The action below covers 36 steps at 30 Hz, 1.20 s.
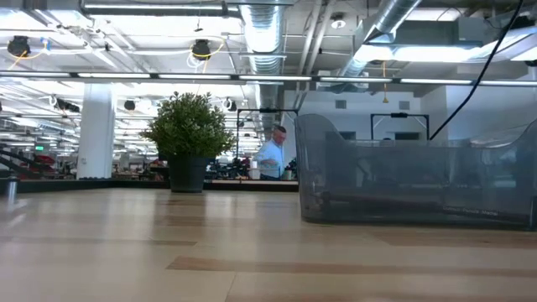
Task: Sort pens & pencils
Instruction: Put the green pencil into the black bin
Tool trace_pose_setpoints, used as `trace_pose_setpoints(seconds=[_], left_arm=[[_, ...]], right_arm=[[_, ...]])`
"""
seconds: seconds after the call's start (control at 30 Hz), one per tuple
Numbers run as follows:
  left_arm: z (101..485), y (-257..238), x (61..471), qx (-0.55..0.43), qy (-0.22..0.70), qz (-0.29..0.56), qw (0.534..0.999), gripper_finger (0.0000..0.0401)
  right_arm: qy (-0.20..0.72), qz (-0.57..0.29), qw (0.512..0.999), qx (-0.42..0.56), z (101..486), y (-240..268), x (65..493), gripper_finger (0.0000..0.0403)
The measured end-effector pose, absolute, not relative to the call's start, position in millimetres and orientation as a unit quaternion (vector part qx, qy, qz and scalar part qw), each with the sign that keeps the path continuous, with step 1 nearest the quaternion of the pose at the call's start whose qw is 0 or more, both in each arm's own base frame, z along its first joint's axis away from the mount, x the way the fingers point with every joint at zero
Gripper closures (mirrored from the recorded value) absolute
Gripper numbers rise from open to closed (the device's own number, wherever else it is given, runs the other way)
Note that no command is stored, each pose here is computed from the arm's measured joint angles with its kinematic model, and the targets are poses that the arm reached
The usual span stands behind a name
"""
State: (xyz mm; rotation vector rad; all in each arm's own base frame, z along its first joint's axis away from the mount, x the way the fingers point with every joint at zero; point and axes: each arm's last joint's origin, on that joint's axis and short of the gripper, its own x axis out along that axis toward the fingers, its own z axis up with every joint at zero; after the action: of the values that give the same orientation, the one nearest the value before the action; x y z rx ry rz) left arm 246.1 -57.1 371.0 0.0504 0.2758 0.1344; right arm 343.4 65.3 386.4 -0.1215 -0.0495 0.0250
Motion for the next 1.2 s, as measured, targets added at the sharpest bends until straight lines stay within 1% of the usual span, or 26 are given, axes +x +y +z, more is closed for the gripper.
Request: trace_pose_setpoints(seconds=[0.2, 0.43, 0.53, 0.6, 0.7, 1.03, 1.07, 1.2], left_arm=[[372.5, -56.9, 246.6, 0.031, 0.130, 0.064, 0.989, 0.0385], [374.6, -57.9, 247.3, 0.041, 0.121, 0.049, 0.991, 0.0385], [374.7, -58.0, 247.2, 0.044, 0.121, 0.049, 0.991, 0.0385], [374.6, -58.0, 247.2, 0.044, 0.121, 0.049, 0.990, 0.0385], [374.6, -58.0, 247.2, 0.044, 0.121, 0.048, 0.990, 0.0385], [373.8, -58.0, 247.0, 0.047, 0.125, 0.048, 0.990, 0.0385], [373.9, -58.0, 247.0, 0.047, 0.125, 0.048, 0.990, 0.0385], [374.0, -57.9, 247.1, 0.047, 0.124, 0.049, 0.990, 0.0382]], right_arm=[[-0.053, 0.029, 0.996, -0.070, 388.7, 66.5, 346.5, 0.0127], [-0.061, 0.030, 0.995, -0.069, 390.5, 64.0, 346.6, 0.0127], [-0.060, 0.031, 0.995, -0.070, 390.1, 64.6, 346.6, 0.0135], [-0.060, 0.031, 0.995, -0.070, 390.2, 64.6, 346.6, 0.0150], [-0.060, 0.030, 0.995, -0.071, 390.1, 64.4, 346.7, 0.0188], [-0.060, 0.032, 0.994, -0.087, 390.1, 64.5, 346.7, 0.0355], [-0.060, 0.030, 0.994, -0.087, 390.1, 64.5, 346.7, 0.0362], [-0.060, 0.030, 0.994, -0.087, 390.1, 64.5, 346.7, 0.0361]])
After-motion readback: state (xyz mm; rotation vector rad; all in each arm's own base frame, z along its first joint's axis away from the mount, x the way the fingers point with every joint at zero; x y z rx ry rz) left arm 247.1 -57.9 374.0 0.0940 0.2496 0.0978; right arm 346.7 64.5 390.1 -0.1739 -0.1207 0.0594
